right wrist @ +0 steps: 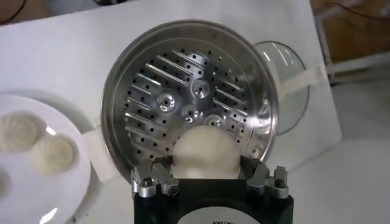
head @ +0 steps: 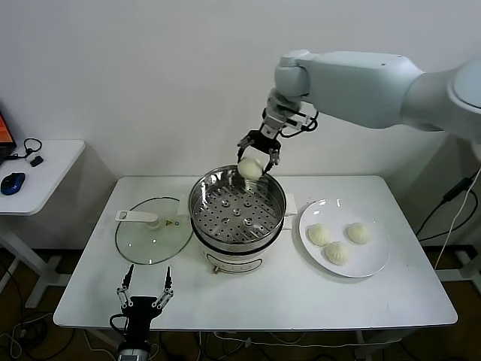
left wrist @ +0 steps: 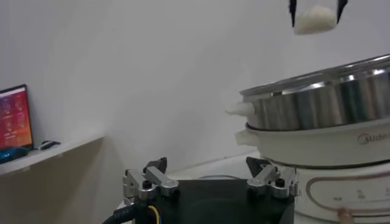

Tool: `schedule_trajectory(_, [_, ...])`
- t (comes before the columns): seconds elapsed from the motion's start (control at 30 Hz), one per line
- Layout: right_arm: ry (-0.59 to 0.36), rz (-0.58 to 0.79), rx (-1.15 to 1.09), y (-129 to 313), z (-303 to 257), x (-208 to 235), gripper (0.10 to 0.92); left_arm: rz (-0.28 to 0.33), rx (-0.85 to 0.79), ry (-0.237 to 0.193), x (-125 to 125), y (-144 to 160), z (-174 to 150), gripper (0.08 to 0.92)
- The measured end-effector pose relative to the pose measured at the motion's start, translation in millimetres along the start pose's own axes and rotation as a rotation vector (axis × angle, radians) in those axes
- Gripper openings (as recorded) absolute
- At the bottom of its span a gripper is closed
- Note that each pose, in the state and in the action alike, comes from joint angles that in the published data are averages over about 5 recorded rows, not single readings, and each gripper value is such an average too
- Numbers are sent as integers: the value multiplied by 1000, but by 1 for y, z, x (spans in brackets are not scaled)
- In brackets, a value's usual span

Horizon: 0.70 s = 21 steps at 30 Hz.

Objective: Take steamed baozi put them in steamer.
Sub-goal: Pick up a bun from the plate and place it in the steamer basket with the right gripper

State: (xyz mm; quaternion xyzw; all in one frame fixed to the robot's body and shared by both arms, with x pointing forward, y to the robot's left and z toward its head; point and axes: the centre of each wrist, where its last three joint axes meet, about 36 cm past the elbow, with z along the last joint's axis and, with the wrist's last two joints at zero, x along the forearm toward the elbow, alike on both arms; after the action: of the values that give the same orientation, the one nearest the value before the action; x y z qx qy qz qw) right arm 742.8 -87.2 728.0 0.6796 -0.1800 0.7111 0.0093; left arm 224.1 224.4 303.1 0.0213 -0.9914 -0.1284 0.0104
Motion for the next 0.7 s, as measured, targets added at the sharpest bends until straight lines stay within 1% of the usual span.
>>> schedule_trajectory(0.17, [29, -35, 65, -25, 1, -19, 738, -2, 5, -3, -1, 0, 0, 823])
schedule_trajectory(0.33, [33, -59, 102, -40, 0, -43, 738, -6, 10, -4, -2, 0, 0, 823])
schedule_trajectory(0.7, [33, -95, 99, -45, 0, -88, 738, -13, 10, 0, -4, 1, 5, 823])
